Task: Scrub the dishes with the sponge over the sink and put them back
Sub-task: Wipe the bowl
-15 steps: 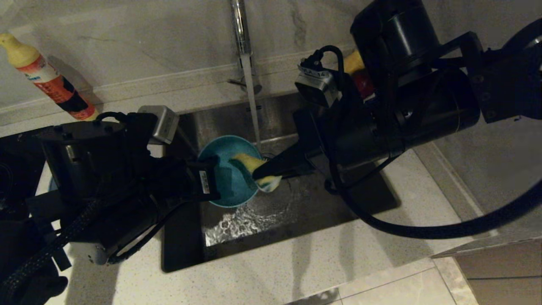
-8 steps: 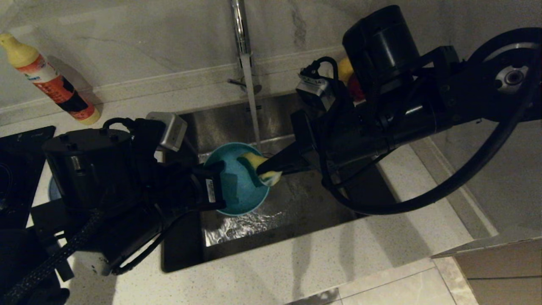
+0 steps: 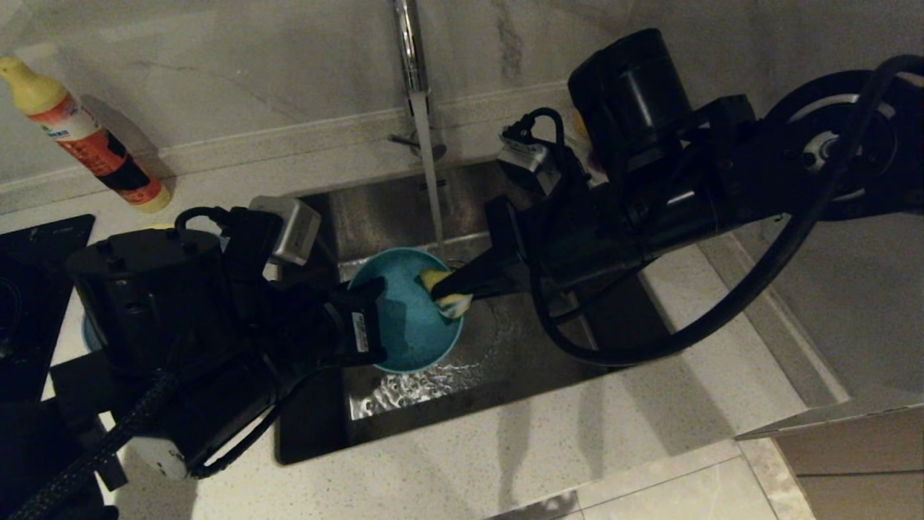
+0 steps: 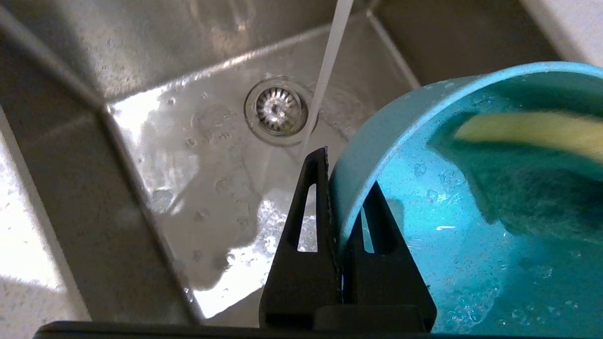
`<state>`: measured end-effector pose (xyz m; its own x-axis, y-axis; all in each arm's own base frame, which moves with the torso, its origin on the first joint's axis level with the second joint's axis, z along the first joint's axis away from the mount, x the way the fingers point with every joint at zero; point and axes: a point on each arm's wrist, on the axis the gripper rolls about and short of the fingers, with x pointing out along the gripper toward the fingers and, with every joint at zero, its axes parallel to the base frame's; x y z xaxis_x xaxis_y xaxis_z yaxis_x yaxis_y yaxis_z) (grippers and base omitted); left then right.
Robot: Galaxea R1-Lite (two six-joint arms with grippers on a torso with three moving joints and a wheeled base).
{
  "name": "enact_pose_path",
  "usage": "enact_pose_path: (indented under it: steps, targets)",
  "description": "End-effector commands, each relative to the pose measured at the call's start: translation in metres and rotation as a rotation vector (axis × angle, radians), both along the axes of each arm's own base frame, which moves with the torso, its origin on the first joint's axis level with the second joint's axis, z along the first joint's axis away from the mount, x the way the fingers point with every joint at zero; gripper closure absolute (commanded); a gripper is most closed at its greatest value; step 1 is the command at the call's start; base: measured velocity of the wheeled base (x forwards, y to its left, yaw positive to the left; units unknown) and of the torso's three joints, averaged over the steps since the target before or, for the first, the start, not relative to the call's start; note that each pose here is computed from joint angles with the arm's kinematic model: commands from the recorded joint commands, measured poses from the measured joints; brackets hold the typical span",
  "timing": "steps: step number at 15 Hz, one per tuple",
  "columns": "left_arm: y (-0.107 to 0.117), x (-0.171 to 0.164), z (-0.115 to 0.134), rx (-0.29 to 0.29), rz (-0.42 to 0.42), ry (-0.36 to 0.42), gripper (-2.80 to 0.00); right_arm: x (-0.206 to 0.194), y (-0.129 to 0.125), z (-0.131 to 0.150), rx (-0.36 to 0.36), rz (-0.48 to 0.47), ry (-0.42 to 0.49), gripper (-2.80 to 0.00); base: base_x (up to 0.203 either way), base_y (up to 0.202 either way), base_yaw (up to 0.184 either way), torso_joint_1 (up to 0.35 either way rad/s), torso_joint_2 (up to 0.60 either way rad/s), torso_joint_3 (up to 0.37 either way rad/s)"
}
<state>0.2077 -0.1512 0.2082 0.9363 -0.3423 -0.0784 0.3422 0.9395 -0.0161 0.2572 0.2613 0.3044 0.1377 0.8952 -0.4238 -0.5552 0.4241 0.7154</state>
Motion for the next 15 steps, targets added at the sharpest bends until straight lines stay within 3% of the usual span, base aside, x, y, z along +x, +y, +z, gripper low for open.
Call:
enact_pose_path:
  steps: [1, 7, 15]
  targets:
    - [0.0, 0.0, -0.003, 0.006, 0.0, -0.006, 0.0, 0.003, 0.006, -0.008, -0.013, 0.008, 0.02, 0.0, 0.0, 0.0, 0.0, 0.0, 0.0, 0.0]
    - [-0.001, 0.001, -0.004, 0.014, 0.004, -0.004, 0.0, 0.004, 0.017, -0.012, -0.005, 0.02, 0.006, 0.0, 0.0, 0.0, 0.0, 0.0, 0.0, 0.0]
    - [0.001, -0.001, -0.015, 0.049, -0.001, -0.03, 0.0, 0.006, 0.007, 0.0, 0.027, -0.018, -0.044, 0.0, 0.0, 0.0, 0.0, 0.0, 0.0, 0.0]
